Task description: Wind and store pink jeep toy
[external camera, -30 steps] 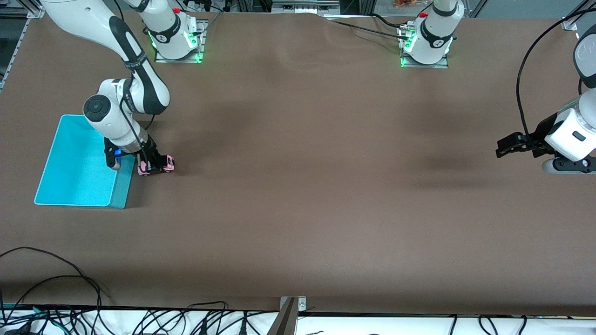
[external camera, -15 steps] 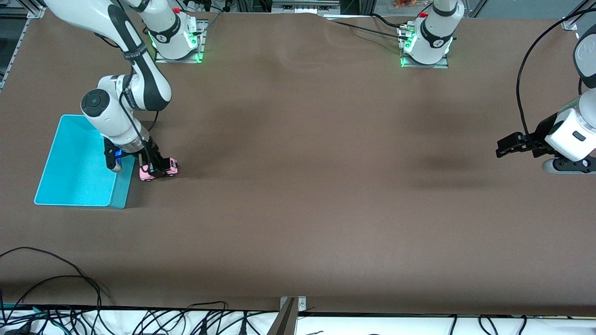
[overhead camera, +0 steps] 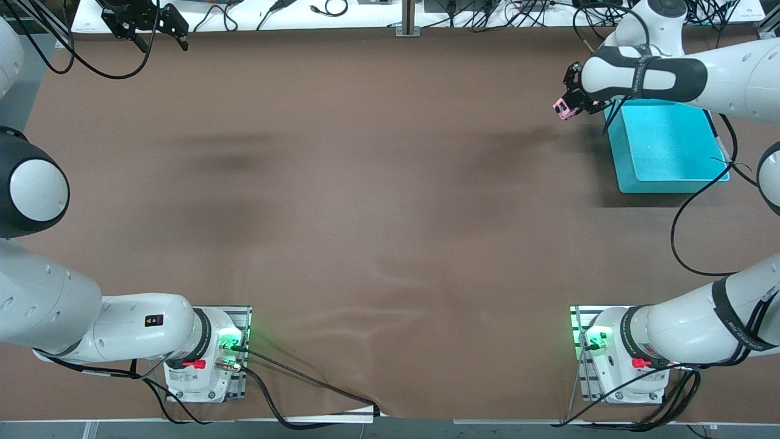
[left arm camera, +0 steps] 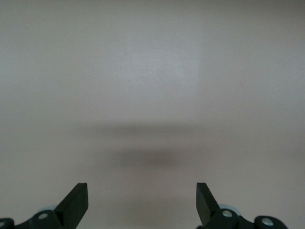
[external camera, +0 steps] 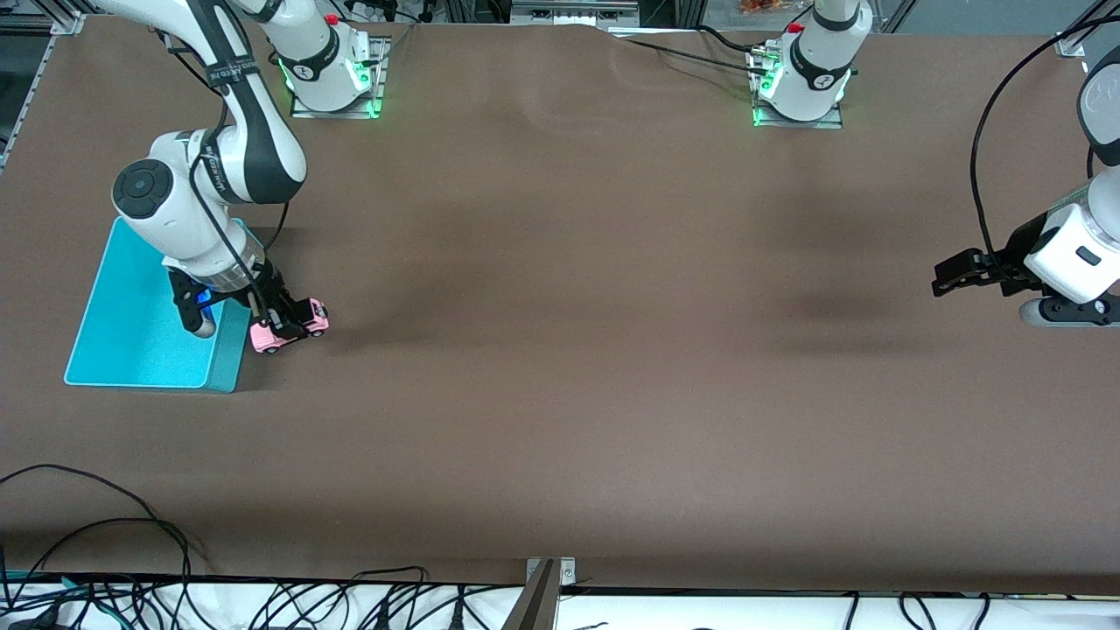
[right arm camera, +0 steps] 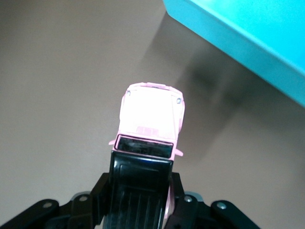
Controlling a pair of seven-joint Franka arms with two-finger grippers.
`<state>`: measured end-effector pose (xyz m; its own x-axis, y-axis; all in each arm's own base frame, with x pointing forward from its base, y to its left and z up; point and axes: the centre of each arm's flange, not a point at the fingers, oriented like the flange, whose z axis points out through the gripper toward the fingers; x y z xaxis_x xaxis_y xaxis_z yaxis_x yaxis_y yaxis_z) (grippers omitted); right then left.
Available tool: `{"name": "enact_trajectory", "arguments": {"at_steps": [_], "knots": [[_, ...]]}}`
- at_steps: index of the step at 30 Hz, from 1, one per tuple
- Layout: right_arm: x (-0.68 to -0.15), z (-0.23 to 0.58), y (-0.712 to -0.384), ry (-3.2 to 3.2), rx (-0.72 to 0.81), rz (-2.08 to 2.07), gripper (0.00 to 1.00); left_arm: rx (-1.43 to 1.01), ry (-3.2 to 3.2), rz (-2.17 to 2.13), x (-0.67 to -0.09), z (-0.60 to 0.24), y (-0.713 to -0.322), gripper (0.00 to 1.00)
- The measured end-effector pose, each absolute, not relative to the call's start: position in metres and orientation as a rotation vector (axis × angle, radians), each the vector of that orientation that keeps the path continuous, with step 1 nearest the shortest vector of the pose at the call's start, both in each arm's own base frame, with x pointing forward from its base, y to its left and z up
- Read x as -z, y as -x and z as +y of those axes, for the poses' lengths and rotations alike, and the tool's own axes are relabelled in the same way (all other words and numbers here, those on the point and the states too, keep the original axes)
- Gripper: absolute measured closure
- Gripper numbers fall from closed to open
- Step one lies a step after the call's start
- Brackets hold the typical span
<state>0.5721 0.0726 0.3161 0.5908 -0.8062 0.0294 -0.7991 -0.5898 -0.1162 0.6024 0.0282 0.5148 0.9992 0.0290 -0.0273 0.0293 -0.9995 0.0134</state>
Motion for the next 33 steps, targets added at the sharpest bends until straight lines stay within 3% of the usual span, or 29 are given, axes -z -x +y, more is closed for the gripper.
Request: {"name": "enact_trajectory", "arguments": {"at_steps": [9,19,33], "knots": [[-0.340,0.036,-0.580,2.940,-0.019,1.003,0.45,0.042,-3.127,0.046,-0.515,0.028,-0.602,0.00],[-0.338,-0.035,-0.577,3.057,-0.067,0.749,0.45,0.042,-3.127,0.046,-0.515,0.028,-0.602,0.00],[-0.311,-0.166,-0.544,3.134,-0.187,0.428,0.45,0.042,-3.127,0.046,-0.515,0.028,-0.602,0.00]]}}
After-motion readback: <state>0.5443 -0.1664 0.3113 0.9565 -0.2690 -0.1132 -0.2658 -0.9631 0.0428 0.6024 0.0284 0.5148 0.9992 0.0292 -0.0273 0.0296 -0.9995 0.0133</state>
